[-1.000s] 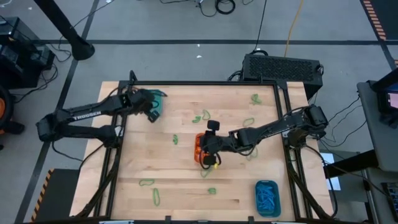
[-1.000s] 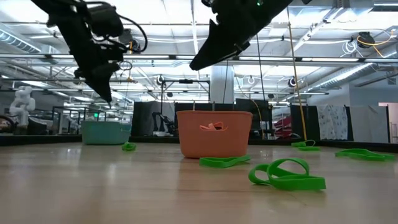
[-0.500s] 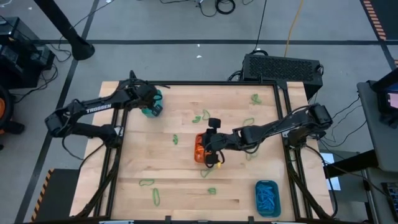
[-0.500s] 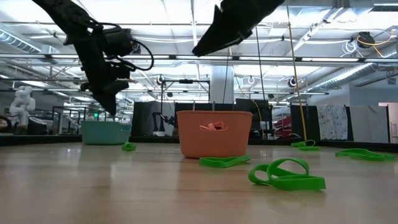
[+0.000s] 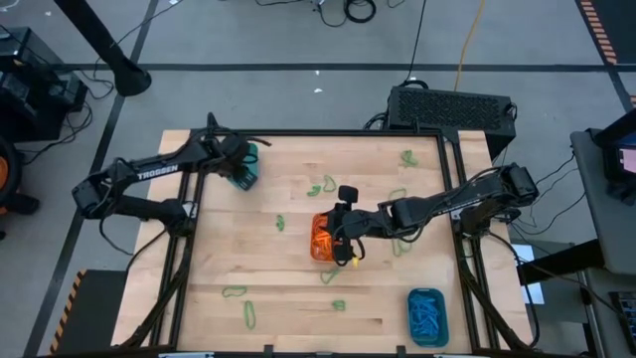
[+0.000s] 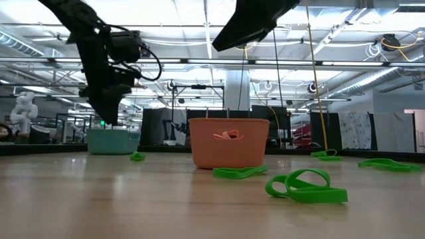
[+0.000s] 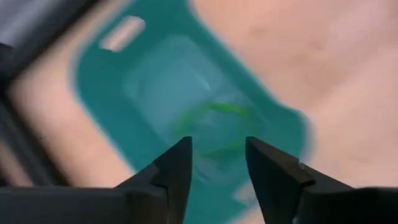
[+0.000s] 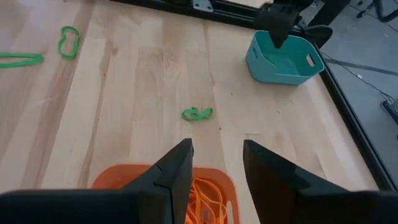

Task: Sort rubber bands into baskets
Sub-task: Put the green rubber band into the green bin

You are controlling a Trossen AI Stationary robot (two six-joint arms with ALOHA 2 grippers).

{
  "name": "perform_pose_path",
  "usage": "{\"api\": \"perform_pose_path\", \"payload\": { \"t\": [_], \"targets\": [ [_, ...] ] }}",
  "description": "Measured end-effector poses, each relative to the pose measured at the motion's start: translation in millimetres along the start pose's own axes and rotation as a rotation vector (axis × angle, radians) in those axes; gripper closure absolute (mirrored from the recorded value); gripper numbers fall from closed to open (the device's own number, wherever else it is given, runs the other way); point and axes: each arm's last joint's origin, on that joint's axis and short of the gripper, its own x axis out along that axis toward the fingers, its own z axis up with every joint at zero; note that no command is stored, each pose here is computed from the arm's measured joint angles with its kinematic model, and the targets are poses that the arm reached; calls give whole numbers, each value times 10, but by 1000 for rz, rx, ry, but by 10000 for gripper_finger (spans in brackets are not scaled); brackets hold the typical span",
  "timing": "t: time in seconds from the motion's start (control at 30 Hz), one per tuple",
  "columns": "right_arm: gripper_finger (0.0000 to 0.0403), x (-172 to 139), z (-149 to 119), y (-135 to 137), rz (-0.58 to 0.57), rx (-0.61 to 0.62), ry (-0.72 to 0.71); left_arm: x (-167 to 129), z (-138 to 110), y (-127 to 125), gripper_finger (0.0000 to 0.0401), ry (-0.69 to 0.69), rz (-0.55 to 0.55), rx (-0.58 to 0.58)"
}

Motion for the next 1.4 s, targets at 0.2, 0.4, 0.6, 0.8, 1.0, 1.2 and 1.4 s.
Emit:
{"api": "perform_pose_path", "payload": {
  "t": [0.2,0.4,0.6,0.8,1.0,1.2,1.4],
  "targets": [
    [268,0,0,0,0,0,0,-369,74,-216,235,142,-479,41],
    [268,-1,-5,3,1,13,5,-733,-152,-689,235,161,-661,195],
    [268,-10,-55,30,29,48,53,-1021,-614,-1227,235,203,-685,317],
    [268,-39,-70,96,44,68,64,-1196,-1182,-1753,235,164,-700,431],
    [268,-80,-78,186,65,68,65,-1107,-1814,-2224,235,151,-702,630],
    [268,-96,-78,221,73,63,62,-884,-2170,-2415,235,197,-620,687],
    [268,-94,-77,216,71,67,62,-748,-2265,-2462,235,187,-551,713]
  ]
}}
